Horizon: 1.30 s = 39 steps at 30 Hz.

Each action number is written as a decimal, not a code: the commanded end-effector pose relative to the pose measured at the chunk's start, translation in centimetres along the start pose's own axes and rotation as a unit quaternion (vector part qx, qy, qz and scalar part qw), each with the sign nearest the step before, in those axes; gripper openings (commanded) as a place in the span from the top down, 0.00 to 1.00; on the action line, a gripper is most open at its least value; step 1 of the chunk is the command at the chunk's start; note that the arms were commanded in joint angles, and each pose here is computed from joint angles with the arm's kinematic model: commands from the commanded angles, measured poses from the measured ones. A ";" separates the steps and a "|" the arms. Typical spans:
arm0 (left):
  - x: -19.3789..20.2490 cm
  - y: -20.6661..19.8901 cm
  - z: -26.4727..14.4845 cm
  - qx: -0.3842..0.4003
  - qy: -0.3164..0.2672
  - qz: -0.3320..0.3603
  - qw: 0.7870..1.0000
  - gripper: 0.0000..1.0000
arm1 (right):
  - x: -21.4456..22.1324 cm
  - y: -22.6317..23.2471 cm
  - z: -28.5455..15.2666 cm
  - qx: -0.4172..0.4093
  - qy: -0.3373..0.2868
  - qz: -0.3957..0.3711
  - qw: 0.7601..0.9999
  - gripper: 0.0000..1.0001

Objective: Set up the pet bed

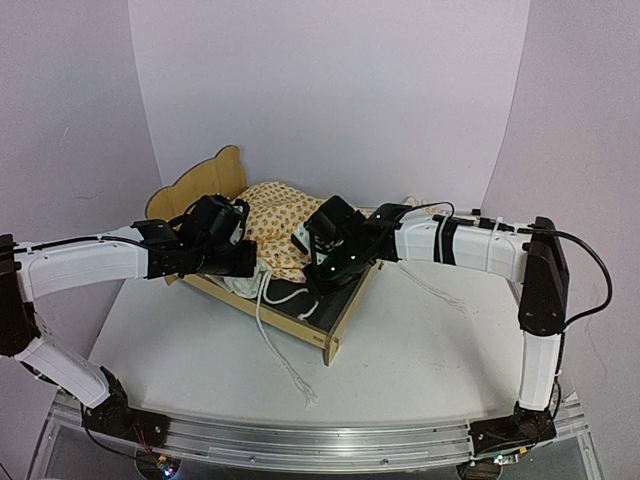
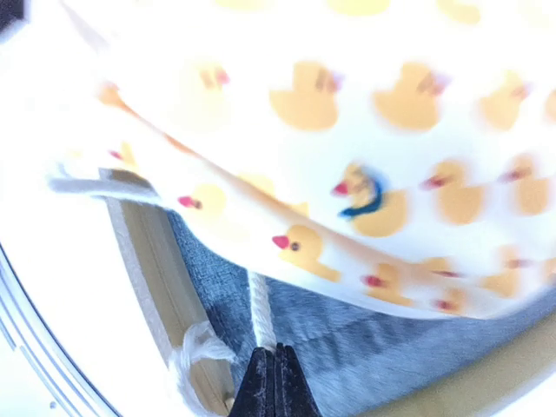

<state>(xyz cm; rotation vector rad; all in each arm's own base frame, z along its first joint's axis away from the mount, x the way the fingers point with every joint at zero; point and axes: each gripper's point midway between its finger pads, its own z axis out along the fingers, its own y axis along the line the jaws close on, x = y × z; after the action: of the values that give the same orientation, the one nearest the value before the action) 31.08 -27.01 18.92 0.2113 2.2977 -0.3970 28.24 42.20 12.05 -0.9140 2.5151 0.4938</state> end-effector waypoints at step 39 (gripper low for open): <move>-2.7 0.0 -1.6 0.006 -0.052 -0.019 0.998 1.00 | -6.5 2.9 -3.3 -0.018 -0.107 -0.047 0.993 1.00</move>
<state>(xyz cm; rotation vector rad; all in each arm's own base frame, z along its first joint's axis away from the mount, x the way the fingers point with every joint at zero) 31.31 -26.71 19.03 0.1938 2.2892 -0.3783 29.30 45.48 19.53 -0.9896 2.2738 0.5939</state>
